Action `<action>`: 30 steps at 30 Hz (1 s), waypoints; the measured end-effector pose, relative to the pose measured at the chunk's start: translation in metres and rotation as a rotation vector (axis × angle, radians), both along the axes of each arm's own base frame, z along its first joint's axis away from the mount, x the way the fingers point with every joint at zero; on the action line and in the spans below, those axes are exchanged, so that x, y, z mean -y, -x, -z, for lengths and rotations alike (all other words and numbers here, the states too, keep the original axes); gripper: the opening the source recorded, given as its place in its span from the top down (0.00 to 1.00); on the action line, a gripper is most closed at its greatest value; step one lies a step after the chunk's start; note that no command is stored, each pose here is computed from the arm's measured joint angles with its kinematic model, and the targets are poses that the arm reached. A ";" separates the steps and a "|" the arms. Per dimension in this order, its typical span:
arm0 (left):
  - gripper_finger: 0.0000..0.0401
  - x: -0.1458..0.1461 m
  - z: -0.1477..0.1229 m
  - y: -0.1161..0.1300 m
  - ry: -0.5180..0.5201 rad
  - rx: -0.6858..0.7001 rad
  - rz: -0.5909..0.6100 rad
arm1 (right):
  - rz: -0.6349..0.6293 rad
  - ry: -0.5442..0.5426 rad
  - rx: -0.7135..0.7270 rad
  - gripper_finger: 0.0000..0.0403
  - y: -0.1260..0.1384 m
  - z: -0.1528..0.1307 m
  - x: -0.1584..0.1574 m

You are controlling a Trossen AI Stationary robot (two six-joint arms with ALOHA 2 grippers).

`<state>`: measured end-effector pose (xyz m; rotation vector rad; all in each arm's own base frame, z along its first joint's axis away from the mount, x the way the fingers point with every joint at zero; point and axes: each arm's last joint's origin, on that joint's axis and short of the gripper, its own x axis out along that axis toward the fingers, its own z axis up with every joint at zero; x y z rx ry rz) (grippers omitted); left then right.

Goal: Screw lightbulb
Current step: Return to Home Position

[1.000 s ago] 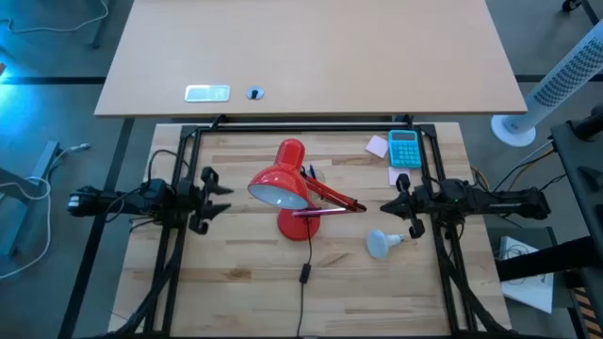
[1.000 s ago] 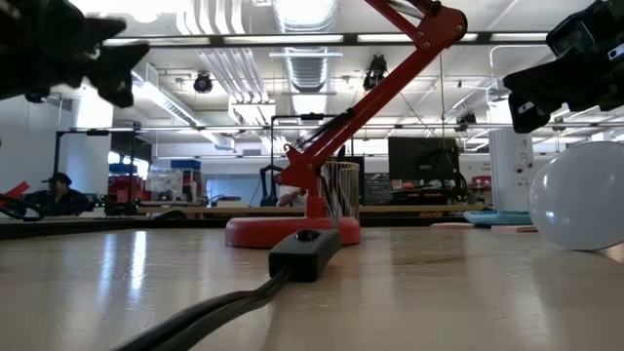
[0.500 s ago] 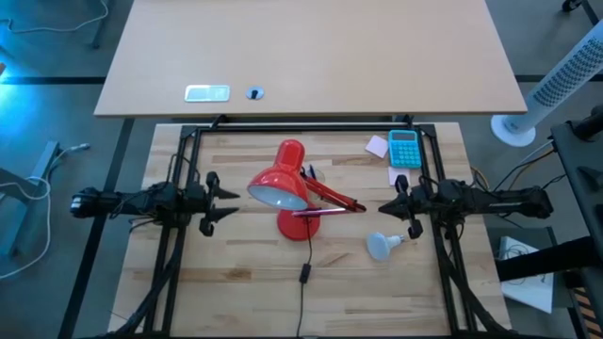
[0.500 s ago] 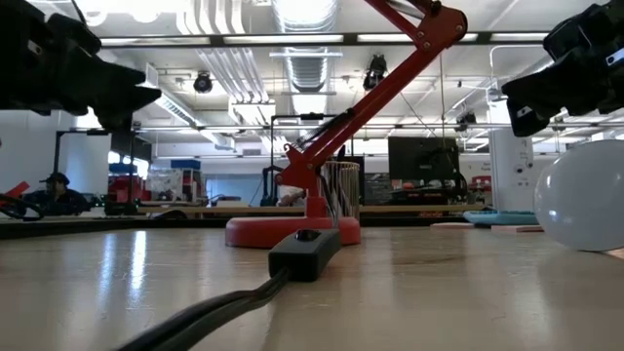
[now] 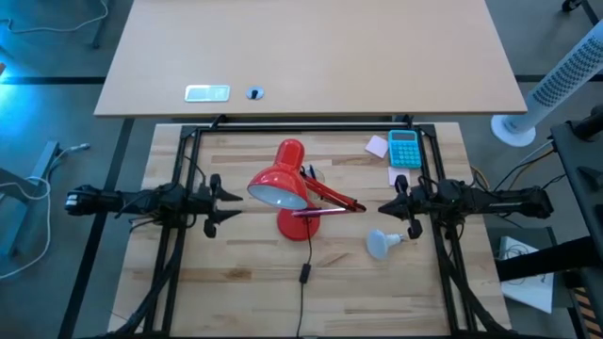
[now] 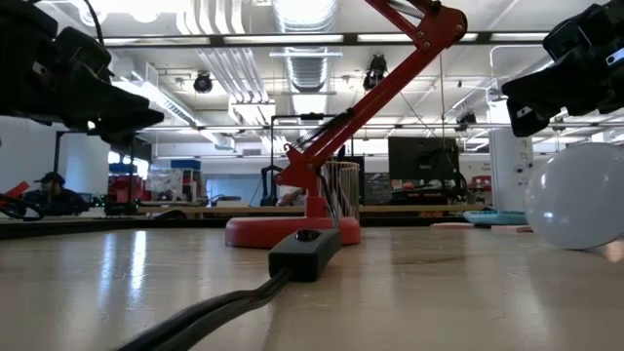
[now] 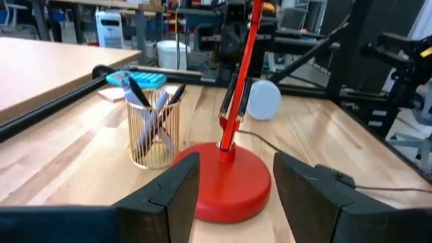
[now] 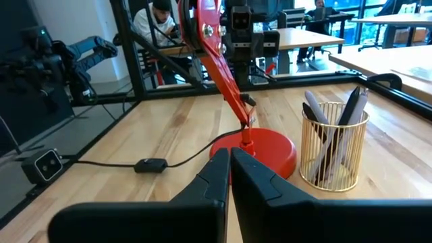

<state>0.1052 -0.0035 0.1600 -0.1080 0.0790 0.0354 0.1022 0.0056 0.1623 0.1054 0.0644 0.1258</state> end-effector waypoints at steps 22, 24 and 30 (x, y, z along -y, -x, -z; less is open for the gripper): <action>0.55 0.001 0.017 -0.009 -0.010 -0.186 0.001 | 0.000 0.000 0.000 0.98 0.000 0.000 0.000; 0.55 0.001 0.018 -0.010 -0.011 -0.199 0.001 | 0.000 0.000 0.000 0.98 0.000 0.000 0.000; 0.55 0.001 0.022 -0.011 -0.013 -0.236 0.001 | 0.000 0.000 0.000 0.98 0.000 0.000 0.000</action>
